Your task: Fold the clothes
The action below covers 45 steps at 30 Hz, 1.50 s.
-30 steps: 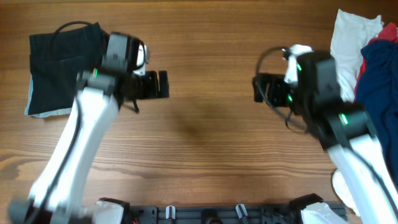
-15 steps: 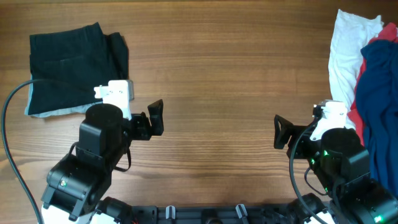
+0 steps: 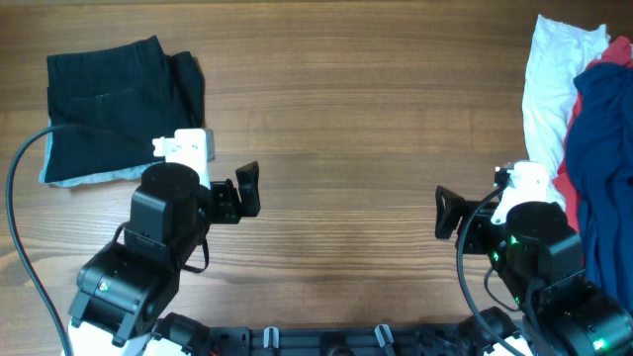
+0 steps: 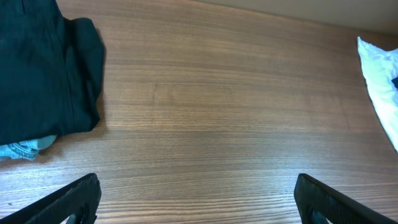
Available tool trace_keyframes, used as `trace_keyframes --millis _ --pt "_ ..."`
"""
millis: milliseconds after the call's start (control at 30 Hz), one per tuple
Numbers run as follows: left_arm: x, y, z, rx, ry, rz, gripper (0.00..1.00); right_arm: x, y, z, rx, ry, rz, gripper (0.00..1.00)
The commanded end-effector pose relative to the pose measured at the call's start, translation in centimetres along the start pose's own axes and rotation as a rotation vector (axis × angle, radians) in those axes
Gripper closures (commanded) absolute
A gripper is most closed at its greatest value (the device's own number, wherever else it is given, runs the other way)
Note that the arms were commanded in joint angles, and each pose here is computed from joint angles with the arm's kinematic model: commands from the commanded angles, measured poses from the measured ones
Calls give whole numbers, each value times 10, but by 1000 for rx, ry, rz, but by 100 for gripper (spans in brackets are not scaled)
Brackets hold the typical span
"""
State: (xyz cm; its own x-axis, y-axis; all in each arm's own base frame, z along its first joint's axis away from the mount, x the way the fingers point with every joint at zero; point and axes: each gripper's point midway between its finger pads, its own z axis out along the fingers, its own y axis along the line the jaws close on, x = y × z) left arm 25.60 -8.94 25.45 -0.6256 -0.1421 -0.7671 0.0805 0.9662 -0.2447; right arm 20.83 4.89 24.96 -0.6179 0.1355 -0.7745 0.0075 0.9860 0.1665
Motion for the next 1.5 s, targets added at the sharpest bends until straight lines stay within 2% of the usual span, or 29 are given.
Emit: trace_keyframes --millis 0,167,433,600,767,1467 --pt "3 2 2 -9 6 -6 0 3 -19 -9 56 -35 35 0" --pt "3 2 2 -10 6 -6 0 7 -44 -23 98 -155 114 0" --pt "3 2 2 -9 6 -6 0 14 -12 1 -145 -510 -162 0" --pt "3 2 2 -9 6 -6 0 10 -1 28 -206 -648 -204 0" --pt "3 2 2 -10 6 -6 0 40 -1 69 -258 -607 -141 0" --pt "3 2 2 -9 6 -6 0 40 0 69 -271 -610 -126 0"
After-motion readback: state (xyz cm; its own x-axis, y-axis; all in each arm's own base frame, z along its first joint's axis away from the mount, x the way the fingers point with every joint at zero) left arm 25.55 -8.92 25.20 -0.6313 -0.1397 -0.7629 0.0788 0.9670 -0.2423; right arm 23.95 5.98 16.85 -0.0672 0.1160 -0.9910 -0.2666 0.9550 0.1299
